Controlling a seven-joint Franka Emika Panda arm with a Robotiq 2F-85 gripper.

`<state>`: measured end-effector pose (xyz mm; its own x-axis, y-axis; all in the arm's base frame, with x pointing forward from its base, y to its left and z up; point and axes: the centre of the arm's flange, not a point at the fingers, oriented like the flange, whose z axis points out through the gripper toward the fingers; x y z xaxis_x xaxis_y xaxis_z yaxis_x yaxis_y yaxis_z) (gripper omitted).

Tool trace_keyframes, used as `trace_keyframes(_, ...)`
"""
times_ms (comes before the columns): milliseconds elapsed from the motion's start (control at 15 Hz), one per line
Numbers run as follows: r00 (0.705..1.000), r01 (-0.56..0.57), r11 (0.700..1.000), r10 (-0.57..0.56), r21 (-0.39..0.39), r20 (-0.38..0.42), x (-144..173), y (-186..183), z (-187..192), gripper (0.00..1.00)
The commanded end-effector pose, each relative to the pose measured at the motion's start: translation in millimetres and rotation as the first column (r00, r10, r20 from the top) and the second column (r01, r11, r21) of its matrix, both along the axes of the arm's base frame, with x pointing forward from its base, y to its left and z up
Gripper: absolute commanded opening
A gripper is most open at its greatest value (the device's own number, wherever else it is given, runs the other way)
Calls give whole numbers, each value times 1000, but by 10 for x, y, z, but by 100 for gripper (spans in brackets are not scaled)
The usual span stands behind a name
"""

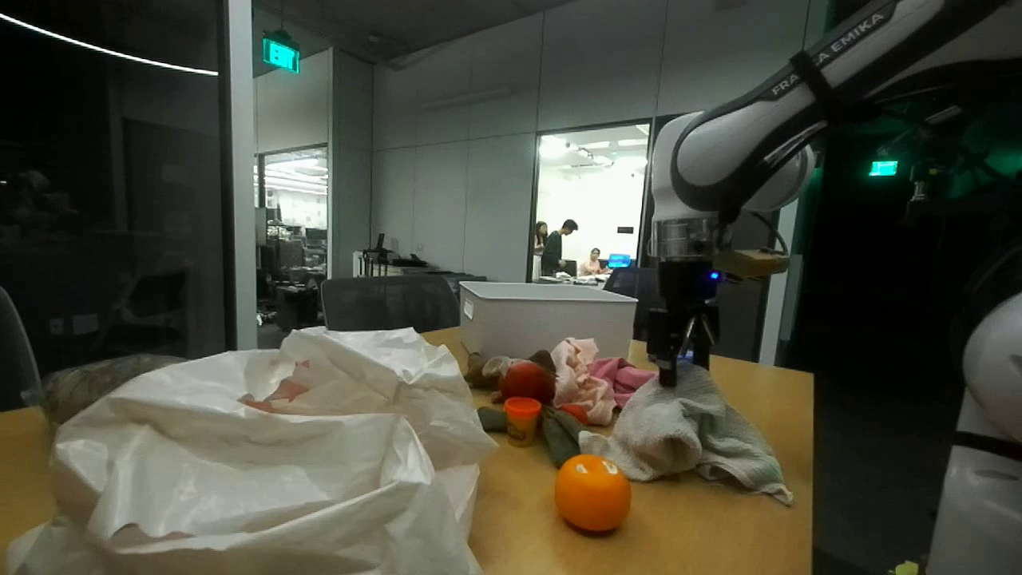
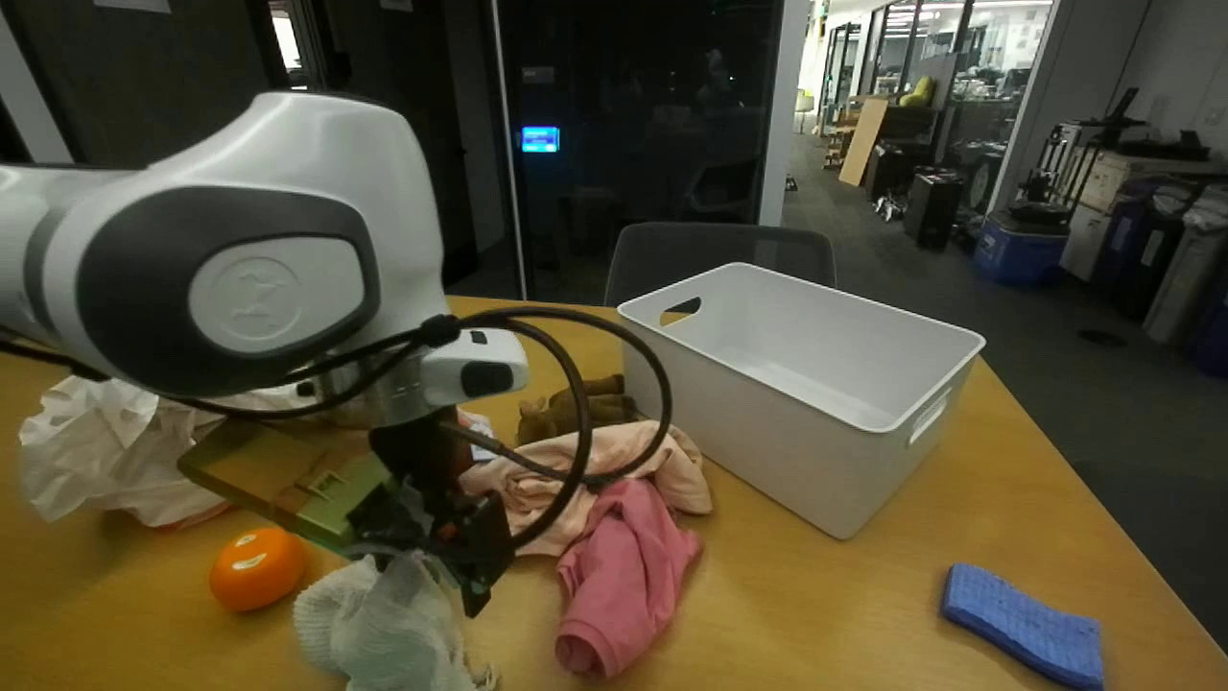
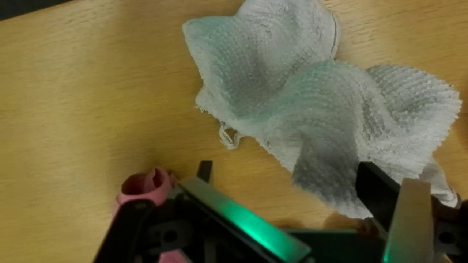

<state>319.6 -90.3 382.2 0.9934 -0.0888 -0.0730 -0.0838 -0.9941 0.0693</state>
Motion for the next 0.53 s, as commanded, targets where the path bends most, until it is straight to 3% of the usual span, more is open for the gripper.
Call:
trace_keyframes(0, 995, 27, 996, -19, 85, -96, -199, -159, -390, 100)
trace_keyframes(200, 991, 5, 989, 15, 150, -136, -226, -227, -631, 100)
trace_keyframes(467, 990, -15, 986, 39, 169, -138, -163, -313, -962, 100)
